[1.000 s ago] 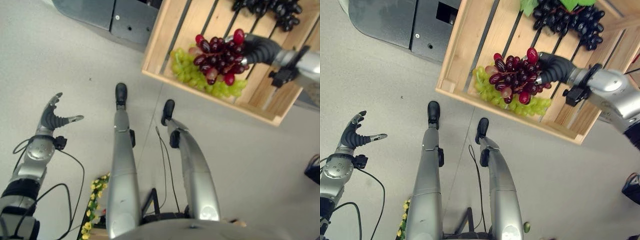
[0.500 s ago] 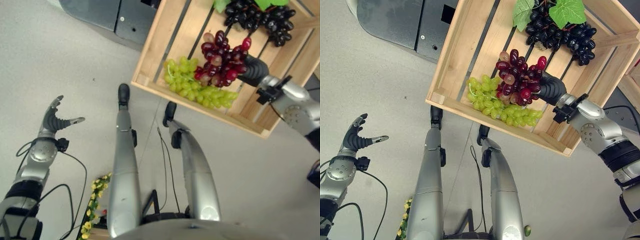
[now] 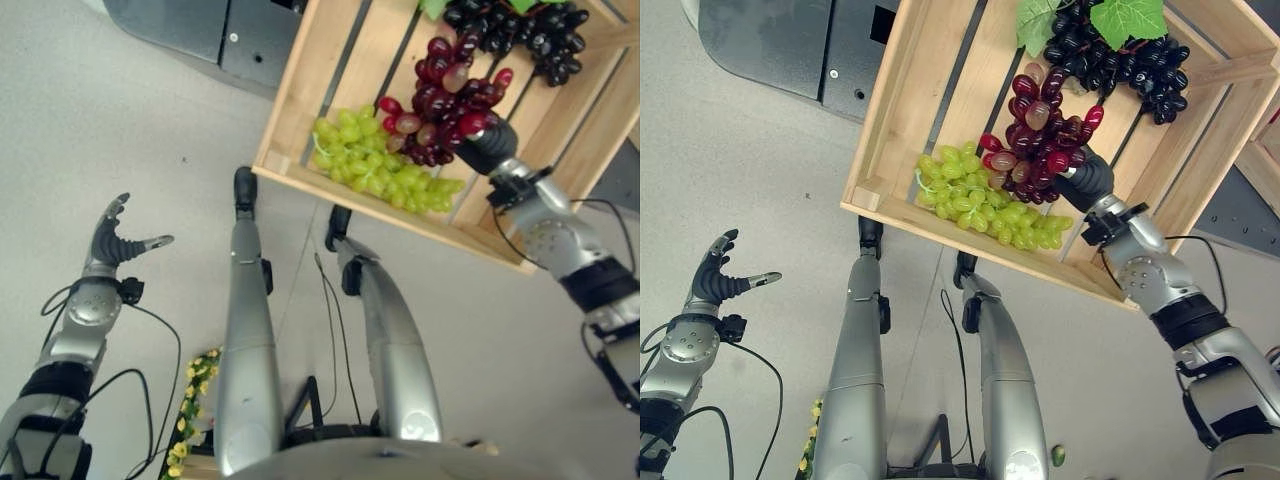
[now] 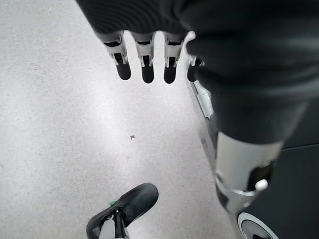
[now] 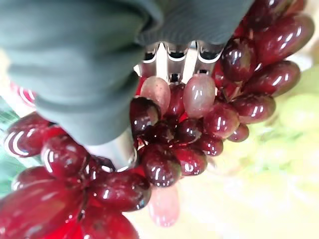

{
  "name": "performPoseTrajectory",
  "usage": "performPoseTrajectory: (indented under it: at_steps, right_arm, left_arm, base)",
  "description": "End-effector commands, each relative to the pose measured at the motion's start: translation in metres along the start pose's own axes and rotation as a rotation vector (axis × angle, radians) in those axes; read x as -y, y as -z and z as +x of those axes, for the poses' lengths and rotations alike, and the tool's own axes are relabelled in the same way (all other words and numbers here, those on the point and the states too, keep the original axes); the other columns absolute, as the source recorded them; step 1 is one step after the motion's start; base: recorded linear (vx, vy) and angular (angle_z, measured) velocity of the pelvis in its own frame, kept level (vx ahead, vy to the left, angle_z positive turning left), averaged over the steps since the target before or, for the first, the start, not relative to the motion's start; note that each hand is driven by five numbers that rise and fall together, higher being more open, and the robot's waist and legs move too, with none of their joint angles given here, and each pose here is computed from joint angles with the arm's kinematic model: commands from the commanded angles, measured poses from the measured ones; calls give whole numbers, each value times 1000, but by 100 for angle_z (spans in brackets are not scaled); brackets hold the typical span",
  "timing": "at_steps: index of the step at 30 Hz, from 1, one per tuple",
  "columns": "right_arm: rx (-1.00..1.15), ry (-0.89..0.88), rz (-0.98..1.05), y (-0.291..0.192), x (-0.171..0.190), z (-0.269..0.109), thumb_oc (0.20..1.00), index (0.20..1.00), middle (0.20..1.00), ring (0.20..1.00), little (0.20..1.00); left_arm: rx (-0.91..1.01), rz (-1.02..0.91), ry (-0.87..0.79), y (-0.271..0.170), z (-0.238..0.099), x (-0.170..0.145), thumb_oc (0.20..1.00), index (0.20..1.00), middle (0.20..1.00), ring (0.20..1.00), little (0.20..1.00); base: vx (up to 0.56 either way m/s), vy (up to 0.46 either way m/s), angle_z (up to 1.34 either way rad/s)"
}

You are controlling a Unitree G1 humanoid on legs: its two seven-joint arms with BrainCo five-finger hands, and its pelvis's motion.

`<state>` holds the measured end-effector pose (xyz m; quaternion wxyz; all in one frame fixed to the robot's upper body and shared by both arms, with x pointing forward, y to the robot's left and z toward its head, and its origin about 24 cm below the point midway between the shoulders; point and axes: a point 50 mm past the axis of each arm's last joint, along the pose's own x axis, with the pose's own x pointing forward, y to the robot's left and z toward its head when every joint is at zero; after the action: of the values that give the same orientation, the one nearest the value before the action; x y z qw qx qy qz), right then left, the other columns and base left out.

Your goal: Pick up the fruits from the basket on one side to the basket on the other side

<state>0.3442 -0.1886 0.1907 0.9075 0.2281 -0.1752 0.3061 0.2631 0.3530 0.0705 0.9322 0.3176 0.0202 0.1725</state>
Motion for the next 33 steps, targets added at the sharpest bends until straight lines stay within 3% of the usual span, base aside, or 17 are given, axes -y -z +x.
performPoseTrajectory:
  at_steps: [1, 12, 33]
  right_arm:
    - [34, -126, 47, 2, -22, 7, 200, 200, 200, 200, 200]
    - [137, -147, 181, 17, -38, 12, 200, 200, 200, 200, 200]
    - [270, -158, 161, -8, -41, 13, 200, 200, 200, 200, 200]
  left_arm:
    - [0, -85, -5, 1, -7, 17, 1000, 1000, 1000, 1000, 1000]
    - [-9, -81, 23, 2, -8, 30, 1000, 1000, 1000, 1000, 1000]
    - [-39, -71, 95, 11, -18, 42, 1000, 1000, 1000, 1000, 1000]
  base:
    - [-12, 31, -4]
    - [-13, 18, -1]
    - [-16, 12, 0]
